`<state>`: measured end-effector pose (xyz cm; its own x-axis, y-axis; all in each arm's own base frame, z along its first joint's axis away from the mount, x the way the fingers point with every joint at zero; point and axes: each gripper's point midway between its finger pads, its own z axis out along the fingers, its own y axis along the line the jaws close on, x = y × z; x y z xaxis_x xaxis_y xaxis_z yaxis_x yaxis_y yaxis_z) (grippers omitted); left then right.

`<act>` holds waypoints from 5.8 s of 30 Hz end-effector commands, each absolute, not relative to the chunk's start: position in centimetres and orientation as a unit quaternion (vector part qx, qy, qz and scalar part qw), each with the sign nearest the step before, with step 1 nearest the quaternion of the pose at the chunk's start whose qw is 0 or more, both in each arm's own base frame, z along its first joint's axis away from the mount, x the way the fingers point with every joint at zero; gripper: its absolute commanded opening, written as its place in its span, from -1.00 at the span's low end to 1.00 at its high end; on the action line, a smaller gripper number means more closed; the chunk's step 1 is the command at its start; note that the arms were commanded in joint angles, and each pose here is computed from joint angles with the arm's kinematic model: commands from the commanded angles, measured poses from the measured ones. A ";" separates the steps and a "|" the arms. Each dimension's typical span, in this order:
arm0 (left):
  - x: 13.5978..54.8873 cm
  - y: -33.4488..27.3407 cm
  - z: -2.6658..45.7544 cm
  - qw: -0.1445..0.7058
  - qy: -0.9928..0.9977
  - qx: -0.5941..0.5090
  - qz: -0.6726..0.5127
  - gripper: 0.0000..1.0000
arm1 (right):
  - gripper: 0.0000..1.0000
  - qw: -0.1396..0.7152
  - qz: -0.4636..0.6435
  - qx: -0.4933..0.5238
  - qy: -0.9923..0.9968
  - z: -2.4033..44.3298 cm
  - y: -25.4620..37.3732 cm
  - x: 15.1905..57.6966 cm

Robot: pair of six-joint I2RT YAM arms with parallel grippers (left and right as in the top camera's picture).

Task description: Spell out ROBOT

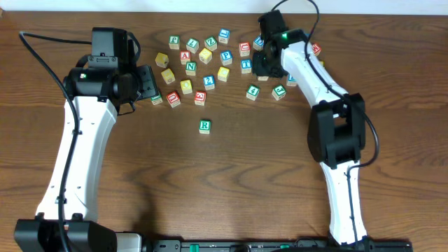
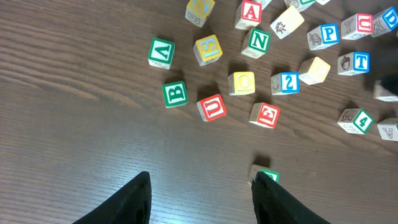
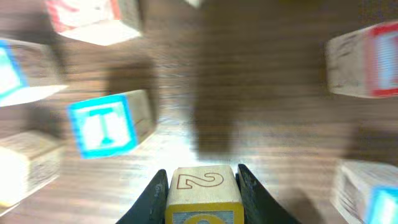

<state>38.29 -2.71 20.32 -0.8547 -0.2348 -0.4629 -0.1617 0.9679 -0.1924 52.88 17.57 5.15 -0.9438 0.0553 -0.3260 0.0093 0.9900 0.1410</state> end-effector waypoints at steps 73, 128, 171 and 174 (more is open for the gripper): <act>38.8 -2.5 20.3 0.256 0.959 -0.101 -0.070 0.03 | 0.02 0.256 0.134 -0.076 0.954 20.6 30.7 43.5; 42.0 -1.7 16.7 0.248 0.960 -0.121 -0.047 0.04 | 0.28 0.245 0.080 -0.041 0.965 19.7 22.7 47.2; 41.5 -1.7 16.4 0.238 0.963 -0.121 -0.045 0.05 | 0.40 0.219 0.091 -0.036 0.971 19.1 22.9 46.1; 41.5 -1.7 16.4 0.237 0.963 -0.121 -0.045 0.04 | 0.40 0.220 0.091 -0.036 0.971 19.1 22.9 46.1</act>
<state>41.46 -2.04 16.22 -0.8643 -0.2427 -0.4405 -0.1963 0.9692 -0.1490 45.96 22.92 19.05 -0.9015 -0.0378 -0.4312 -0.1159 0.9809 0.1563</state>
